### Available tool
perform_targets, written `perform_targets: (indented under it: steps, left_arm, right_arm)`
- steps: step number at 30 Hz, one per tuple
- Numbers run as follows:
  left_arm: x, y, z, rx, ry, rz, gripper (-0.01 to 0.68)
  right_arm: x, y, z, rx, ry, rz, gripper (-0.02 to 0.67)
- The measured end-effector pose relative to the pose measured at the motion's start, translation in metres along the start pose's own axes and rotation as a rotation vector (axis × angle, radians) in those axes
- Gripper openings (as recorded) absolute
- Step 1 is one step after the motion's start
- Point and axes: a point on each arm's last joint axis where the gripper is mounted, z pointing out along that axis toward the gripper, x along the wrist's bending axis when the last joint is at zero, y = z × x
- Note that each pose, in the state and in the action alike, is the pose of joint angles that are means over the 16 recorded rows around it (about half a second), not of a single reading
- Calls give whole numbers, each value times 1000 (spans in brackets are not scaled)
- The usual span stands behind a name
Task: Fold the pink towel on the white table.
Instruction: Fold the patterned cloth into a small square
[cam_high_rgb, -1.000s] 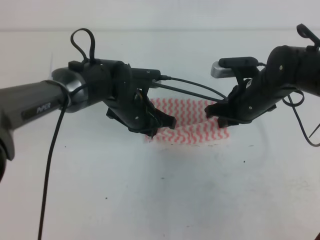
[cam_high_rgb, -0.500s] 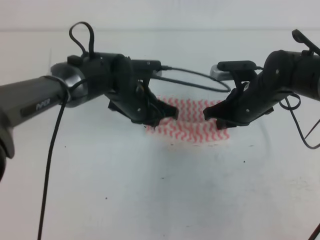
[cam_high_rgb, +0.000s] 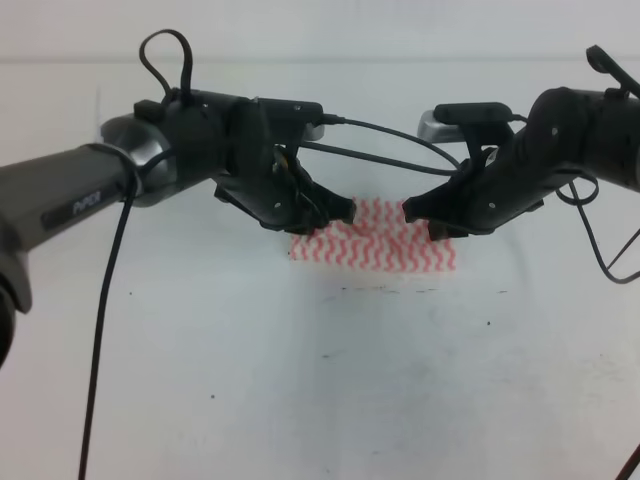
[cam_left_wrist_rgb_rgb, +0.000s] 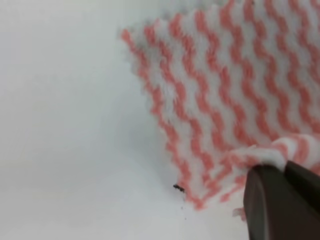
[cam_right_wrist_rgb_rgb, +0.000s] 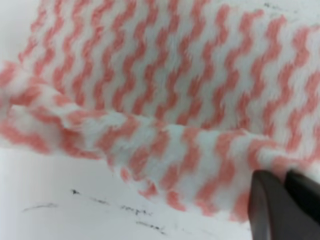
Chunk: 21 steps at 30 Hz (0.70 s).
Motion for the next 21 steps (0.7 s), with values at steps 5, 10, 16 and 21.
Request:
perform_targets:
  steps: [5,10,16,21]
  left_arm:
    - [0,-2,5,12,0,-1,-4]
    - [0,-5,9,36,-2,-3,-4]
    - [0,-7,10,59,-3,-2,7]
    - [0,-8,9,70,-4,0,45]
  right_arm:
    - [0,1,1,0,-2,-2,-17]
    - [-1,1,4,3,-6,-5,-17]
    - [-2,1,5,-6,-11,-9,-17]
    - [-2,2,6,-16,-13,-11,-17]
